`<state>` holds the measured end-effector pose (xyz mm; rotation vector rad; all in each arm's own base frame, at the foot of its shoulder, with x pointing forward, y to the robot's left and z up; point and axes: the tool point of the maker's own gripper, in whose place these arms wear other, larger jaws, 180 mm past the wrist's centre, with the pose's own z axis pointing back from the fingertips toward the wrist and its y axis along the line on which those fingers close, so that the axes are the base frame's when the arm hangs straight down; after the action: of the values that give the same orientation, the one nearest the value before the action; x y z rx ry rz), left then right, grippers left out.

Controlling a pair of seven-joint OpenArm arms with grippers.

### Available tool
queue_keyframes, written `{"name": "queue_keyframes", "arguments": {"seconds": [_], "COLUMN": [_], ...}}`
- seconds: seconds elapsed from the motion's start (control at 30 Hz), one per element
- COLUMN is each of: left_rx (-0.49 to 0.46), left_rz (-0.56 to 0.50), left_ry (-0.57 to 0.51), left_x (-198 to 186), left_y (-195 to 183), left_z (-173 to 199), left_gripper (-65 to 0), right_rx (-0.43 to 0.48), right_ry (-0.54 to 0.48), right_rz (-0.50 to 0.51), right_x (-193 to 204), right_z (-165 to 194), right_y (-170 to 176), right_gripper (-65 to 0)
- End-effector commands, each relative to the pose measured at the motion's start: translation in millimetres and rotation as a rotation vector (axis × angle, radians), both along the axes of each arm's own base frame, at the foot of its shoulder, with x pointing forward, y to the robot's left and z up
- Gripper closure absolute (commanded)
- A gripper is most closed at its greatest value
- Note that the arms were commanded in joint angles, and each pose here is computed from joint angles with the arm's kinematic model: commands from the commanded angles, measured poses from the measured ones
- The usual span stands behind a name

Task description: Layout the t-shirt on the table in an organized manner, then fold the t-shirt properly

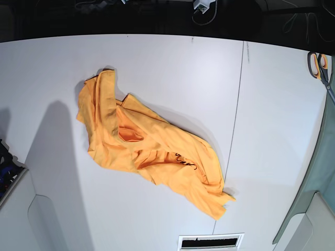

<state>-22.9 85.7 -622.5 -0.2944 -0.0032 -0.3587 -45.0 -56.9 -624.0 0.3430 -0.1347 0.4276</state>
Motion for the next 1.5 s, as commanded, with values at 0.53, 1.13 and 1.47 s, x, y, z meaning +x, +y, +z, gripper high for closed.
{"name": "queue_keyframes", "arguments": {"seconds": [0.53, 1.13, 1.47], "left_rx": [0.008, -0.035, -0.118], "left_rz": [0.276, 0.176, 0.048], "left_ry": [-0.32, -0.722, -0.851], "left_x": [60.4, 166.0, 225.8], "left_y": [79.3, 109.3, 88.8], "left_z": [90.3, 253.1, 279.7], "left_gripper": [-15.6, -24.4, -31.9], "right_rx": [0.215, 0.446, 0.237], "right_ry": [-0.214, -0.571, -0.761], "right_rz": [0.029, -0.002, -0.073], "right_x": [15.0, 121.6, 247.0], "right_z": [95.7, 226.1, 238.1], "right_y": [7.3, 46.4, 19.6], "right_gripper": [-5.1, -5.1, -12.9]}}
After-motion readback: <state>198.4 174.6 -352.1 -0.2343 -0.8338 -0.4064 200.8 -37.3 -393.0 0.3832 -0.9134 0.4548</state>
